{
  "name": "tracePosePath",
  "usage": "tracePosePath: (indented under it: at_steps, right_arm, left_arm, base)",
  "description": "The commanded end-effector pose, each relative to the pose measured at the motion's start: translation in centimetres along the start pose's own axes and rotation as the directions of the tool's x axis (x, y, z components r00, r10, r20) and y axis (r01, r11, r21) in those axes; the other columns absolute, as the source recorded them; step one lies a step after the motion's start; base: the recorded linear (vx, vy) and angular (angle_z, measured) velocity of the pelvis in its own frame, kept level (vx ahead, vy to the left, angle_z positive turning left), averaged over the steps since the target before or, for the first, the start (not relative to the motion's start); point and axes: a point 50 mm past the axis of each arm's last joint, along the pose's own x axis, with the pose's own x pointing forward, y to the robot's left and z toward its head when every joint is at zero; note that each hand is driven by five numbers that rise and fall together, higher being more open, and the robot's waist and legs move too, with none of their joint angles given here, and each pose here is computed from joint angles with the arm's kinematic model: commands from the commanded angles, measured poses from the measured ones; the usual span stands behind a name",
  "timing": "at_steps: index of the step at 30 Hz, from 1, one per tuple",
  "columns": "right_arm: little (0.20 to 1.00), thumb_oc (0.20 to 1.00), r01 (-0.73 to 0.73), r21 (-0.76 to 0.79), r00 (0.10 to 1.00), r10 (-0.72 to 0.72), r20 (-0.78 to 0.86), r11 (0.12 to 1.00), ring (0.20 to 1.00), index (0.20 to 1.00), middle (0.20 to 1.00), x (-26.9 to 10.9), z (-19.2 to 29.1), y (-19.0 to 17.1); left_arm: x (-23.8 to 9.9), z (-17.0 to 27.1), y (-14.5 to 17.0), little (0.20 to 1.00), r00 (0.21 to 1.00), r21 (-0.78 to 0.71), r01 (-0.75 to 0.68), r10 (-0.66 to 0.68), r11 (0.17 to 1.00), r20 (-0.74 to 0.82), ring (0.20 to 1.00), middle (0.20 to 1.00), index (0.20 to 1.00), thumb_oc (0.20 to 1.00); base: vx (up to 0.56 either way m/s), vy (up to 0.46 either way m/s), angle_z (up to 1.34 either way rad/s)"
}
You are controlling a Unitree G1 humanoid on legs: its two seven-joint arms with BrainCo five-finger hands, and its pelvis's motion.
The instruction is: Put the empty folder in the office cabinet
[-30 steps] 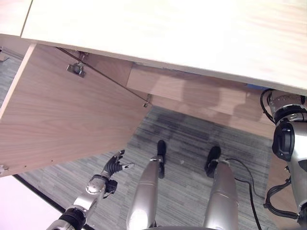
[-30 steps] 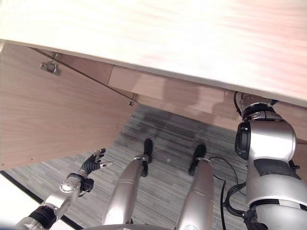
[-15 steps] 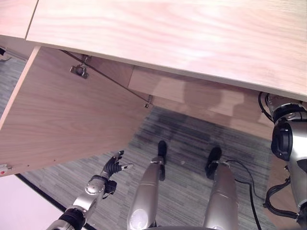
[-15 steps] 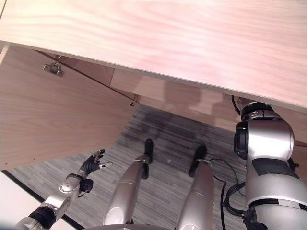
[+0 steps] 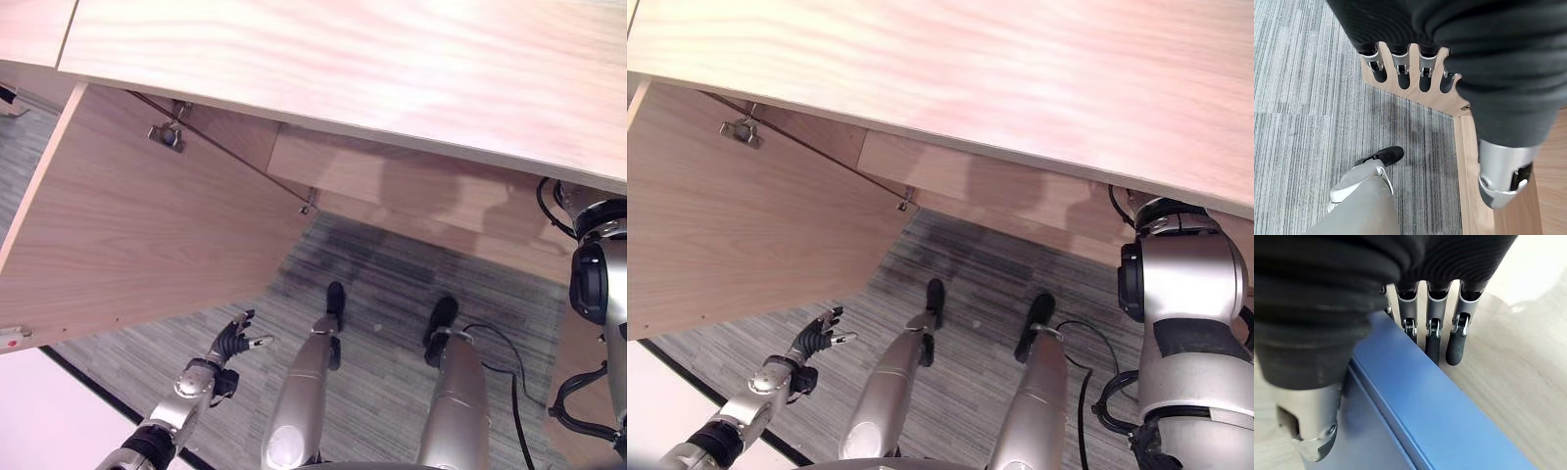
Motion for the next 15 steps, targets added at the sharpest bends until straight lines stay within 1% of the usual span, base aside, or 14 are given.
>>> tracePosePath:
  at_steps: [1, 4, 5, 6, 11, 14, 15]
  right_arm:
    - [1.000, 1.000, -0.208, -0.060, 0.948, 0.216, 0.233, 0.976, 1.000, 1.000, 1.000, -2.2, 6.1, 3.5]
    - [1.000, 1.000, -0.208, -0.047, 0.954, 0.213, 0.213, 0.977, 1.000, 1.000, 1.000, -1.9, 5.3, 3.3]
    - [1.000, 1.000, -0.209, -0.017, 0.961, 0.208, 0.183, 0.978, 1.000, 1.000, 1.000, -1.3, 4.0, 2.6]
    - [1.000, 1.000, -0.206, -0.016, 0.962, 0.206, 0.180, 0.978, 1.000, 1.000, 1.000, -1.2, 3.7, 2.5]
    - [1.000, 1.000, -0.240, 0.011, 0.965, 0.238, 0.113, 0.971, 1.000, 1.000, 1.000, 0.9, -1.8, -0.7]
    - [1.000, 1.000, -0.246, 0.026, 0.967, 0.243, 0.078, 0.969, 1.000, 1.000, 1.000, 1.6, -5.0, -3.2]
    - [1.000, 1.000, -0.249, 0.045, 0.968, 0.247, 0.049, 0.967, 1.000, 1.000, 1.000, 1.8, -7.0, -4.6]
  left_arm:
    - [0.1, 0.6, 2.0, 1.000, 0.998, 0.015, -0.058, 0.058, 0.998, 0.014, 1.000, 1.000, 1.000, 1.000]
    - [0.0, 0.5, 2.0, 1.000, 0.998, 0.016, -0.060, 0.060, 0.998, 0.012, 1.000, 1.000, 1.000, 1.000]
    - [0.1, 0.7, 2.0, 1.000, 0.998, 0.000, -0.061, 0.061, 0.998, 0.017, 1.000, 1.000, 1.000, 1.000]
    - [0.0, 0.6, 2.0, 1.000, 0.998, 0.003, -0.062, 0.062, 0.998, 0.014, 1.000, 1.000, 1.000, 1.000]
    - [0.1, 0.2, 2.0, 1.000, 0.998, -0.062, -0.057, 0.058, 0.996, 0.011, 1.000, 1.000, 1.000, 1.000]
    - [-0.1, -0.5, 2.2, 1.000, 0.998, -0.082, -0.065, 0.064, 0.995, -0.015, 1.000, 1.000, 1.000, 1.000]
    - [-0.3, -1.2, 2.1, 1.000, 0.997, -0.097, -0.068, 0.065, 0.993, -0.037, 1.000, 1.000, 1.000, 1.000]
  base:
    - [0.00, 0.000, 0.00]
    - [0.00, 0.000, 0.00]
    - [0.00, 0.000, 0.00]
    - [-0.02, 0.034, 0.00]
    - [-0.07, 0.030, -0.01]
    - [0.03, 0.031, -0.04]
    - [0.05, 0.048, 0.00]
